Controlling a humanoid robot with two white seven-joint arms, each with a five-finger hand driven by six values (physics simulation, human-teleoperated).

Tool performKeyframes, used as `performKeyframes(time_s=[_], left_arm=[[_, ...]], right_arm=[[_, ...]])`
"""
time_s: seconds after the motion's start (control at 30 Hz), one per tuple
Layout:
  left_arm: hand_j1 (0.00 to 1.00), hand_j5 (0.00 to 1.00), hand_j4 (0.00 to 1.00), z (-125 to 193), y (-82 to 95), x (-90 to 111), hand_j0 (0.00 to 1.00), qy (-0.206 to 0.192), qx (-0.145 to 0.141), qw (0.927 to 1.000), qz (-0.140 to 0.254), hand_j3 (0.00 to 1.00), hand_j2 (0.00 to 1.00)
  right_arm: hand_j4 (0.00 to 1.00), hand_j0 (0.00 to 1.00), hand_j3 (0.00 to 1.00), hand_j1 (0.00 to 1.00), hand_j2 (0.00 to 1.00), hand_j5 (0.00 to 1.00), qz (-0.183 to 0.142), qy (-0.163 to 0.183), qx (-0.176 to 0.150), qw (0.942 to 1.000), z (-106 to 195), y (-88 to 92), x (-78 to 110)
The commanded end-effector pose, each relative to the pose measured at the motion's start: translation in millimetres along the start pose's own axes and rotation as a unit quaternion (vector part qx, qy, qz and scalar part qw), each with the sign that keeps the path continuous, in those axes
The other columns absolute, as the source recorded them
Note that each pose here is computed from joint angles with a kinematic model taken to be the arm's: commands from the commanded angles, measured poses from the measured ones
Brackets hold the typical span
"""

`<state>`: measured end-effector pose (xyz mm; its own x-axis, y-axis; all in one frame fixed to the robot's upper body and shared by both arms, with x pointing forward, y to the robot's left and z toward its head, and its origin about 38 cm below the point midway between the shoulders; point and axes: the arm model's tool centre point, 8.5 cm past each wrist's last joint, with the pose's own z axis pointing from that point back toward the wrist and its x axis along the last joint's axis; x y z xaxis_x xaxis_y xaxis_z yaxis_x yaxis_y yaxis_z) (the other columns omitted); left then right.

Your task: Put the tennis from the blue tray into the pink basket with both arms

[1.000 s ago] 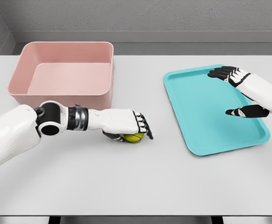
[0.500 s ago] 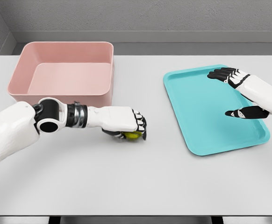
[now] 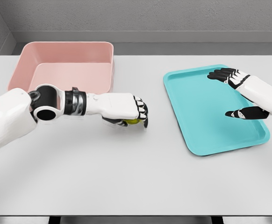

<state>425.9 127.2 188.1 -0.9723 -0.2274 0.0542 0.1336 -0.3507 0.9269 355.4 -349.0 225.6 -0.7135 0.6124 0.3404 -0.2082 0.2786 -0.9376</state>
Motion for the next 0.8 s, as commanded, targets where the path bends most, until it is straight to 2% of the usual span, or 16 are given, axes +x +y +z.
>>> performKeyframes(time_s=[0.0,0.07,0.37,0.77], left_arm=[[0.63,0.63,0.63,1.1,0.3,-0.4,0.63,0.001,0.003,1.0000,0.004,0.63,0.63],[0.63,0.63,0.63,2.6,8.1,-2.3,0.63,0.001,0.007,1.0000,-0.001,0.63,0.63],[0.63,0.63,0.63,5.9,21.0,-6.4,0.63,0.005,0.011,0.9998,-0.013,0.63,0.63],[0.64,0.64,0.64,39.1,40.4,-25.4,0.64,0.041,0.009,0.9986,-0.033,0.64,0.64]], right_arm=[[1.00,1.00,1.00,1.00,1.00,1.00,-0.002,0.000,-0.002,1.0000,0.4,-1.1,-0.2],[1.00,1.00,1.00,1.00,1.00,1.00,-0.002,0.002,-0.001,1.0000,0.8,-0.7,-1.1],[1.00,1.00,1.00,1.00,1.00,1.00,-0.003,0.001,-0.002,1.0000,0.8,-0.4,-0.6],[1.00,1.00,1.00,1.00,1.00,1.00,-0.003,0.001,-0.002,1.0000,0.8,-0.4,-0.6]])
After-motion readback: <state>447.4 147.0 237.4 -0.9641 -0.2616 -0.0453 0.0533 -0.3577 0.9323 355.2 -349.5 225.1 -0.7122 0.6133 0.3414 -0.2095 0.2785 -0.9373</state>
